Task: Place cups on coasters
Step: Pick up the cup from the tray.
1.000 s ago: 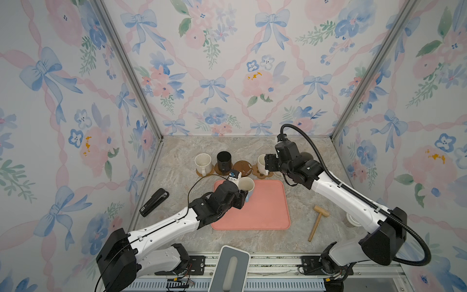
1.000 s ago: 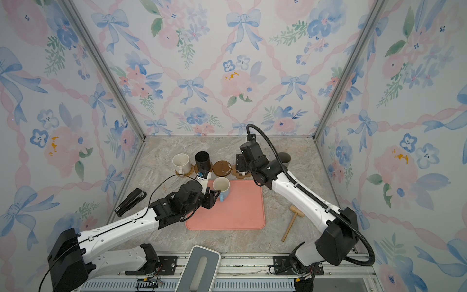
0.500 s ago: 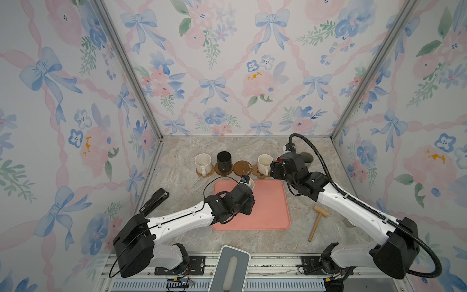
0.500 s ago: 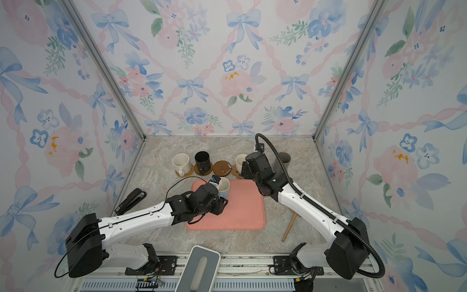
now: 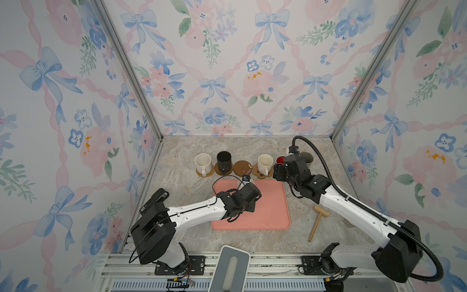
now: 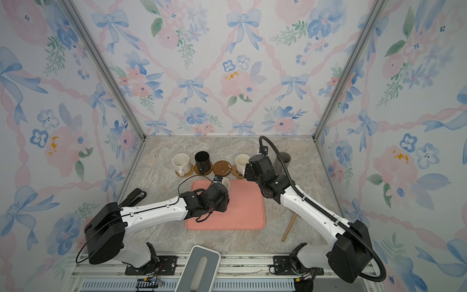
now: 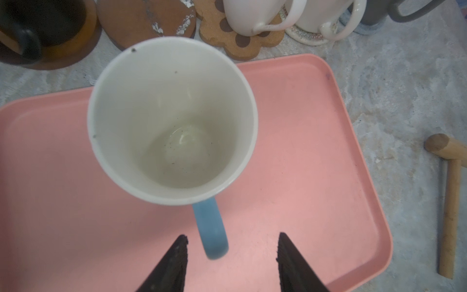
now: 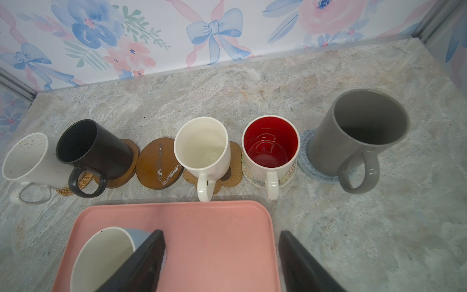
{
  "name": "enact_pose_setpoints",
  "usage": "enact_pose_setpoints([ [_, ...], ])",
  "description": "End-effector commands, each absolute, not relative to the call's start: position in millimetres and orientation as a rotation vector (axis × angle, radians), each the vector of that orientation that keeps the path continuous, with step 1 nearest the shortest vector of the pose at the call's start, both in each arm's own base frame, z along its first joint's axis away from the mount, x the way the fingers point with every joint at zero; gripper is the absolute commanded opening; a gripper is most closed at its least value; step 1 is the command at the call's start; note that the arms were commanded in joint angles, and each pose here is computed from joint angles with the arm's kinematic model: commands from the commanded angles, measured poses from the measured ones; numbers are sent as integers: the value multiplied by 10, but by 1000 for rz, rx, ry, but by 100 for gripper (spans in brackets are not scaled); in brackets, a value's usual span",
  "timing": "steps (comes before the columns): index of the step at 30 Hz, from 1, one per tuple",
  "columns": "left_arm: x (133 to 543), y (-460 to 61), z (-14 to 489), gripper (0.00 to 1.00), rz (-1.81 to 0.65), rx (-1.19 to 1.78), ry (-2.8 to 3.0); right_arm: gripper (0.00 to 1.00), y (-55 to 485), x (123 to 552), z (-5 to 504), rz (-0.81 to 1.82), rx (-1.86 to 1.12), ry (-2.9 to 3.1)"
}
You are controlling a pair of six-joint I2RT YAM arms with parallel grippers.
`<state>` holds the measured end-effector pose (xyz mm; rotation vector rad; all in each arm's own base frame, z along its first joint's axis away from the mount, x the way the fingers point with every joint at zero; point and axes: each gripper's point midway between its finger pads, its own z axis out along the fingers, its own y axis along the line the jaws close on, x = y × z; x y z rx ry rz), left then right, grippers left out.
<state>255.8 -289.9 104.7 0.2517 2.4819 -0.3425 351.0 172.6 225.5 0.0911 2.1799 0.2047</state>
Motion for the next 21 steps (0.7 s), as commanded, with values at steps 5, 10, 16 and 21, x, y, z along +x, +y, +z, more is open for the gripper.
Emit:
enact_pose_setpoints([
  [5, 2649, -2862, 1036, 53, -274, 178, 2479, 74, 1633, 3501, 2320, 243, 136, 2150],
  [10, 2714, -2833, 997, 53, -239, 159, 2480, 74, 1613, 3510, 2264, 242, 138, 2163],
  [16, 2806, -2793, 978, 51, -202, 130, 2482, 74, 1617, 3521, 2257, 251, 139, 2166],
  [21, 2843, -2755, 966, 49, -191, 120, 2484, 74, 1609, 3521, 2250, 245, 139, 2169],
])
